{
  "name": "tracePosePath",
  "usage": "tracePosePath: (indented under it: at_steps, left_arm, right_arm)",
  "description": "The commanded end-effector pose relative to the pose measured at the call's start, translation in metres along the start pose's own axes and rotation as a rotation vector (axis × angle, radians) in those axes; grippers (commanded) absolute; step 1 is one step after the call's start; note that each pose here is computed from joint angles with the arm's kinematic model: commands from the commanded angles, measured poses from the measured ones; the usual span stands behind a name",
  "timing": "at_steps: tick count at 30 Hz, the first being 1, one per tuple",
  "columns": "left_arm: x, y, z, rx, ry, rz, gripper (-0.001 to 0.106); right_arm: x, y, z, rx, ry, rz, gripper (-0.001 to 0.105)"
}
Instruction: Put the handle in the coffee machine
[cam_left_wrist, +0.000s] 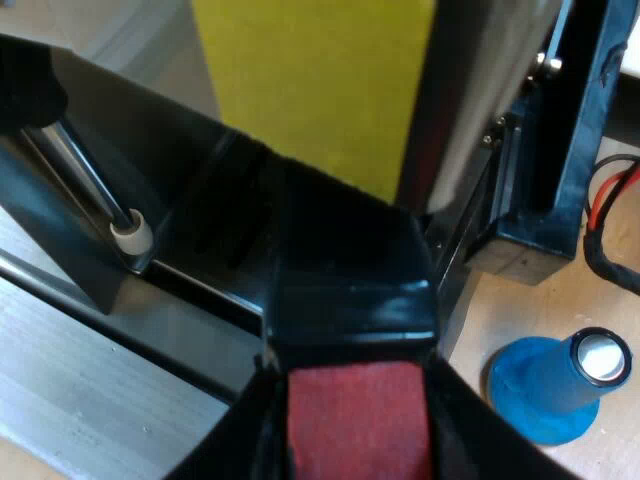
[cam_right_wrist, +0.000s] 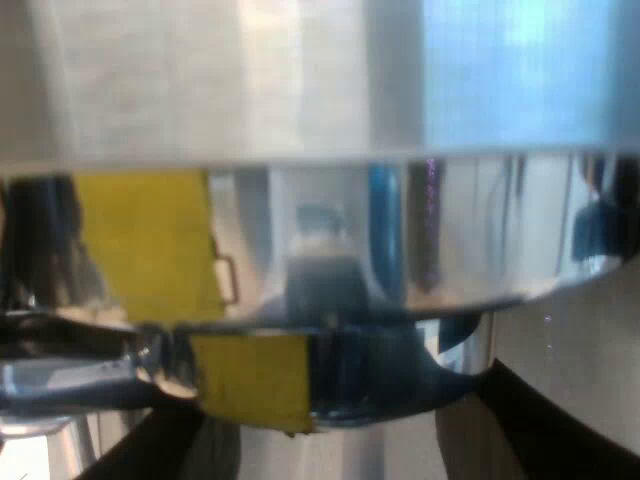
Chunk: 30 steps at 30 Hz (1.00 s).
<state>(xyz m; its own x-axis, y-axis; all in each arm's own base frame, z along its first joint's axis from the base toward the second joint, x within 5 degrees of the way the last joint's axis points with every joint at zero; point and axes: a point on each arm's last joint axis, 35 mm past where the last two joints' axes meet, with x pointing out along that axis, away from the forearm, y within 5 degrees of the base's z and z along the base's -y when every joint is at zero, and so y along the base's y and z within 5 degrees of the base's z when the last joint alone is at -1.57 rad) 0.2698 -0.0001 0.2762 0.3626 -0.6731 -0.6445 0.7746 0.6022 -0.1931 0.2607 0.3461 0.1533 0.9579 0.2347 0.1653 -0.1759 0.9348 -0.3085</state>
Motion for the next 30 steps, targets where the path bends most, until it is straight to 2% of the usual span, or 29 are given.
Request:
tracePosePath:
  at_steps: [1,20,30]
  left_arm:
    - [-0.0143,-0.004,0.0225,0.075,-0.139,-0.029,0.0]
    - [-0.0143,-0.0038,0.0223,0.075,-0.134,-0.023,0.0]
    - [-0.0142,-0.0026,0.0215,0.073,-0.108,0.009,0.0]
  right_arm:
    - [0.005,-0.0053,0.0113,0.039,-0.052,-0.02,0.047]
    - [0.0055,-0.0073,0.0131,0.055,-0.068,-0.031,0.047]
    - [0.0055,-0.0073,0.0131,0.055,-0.068,-0.031,0.047]
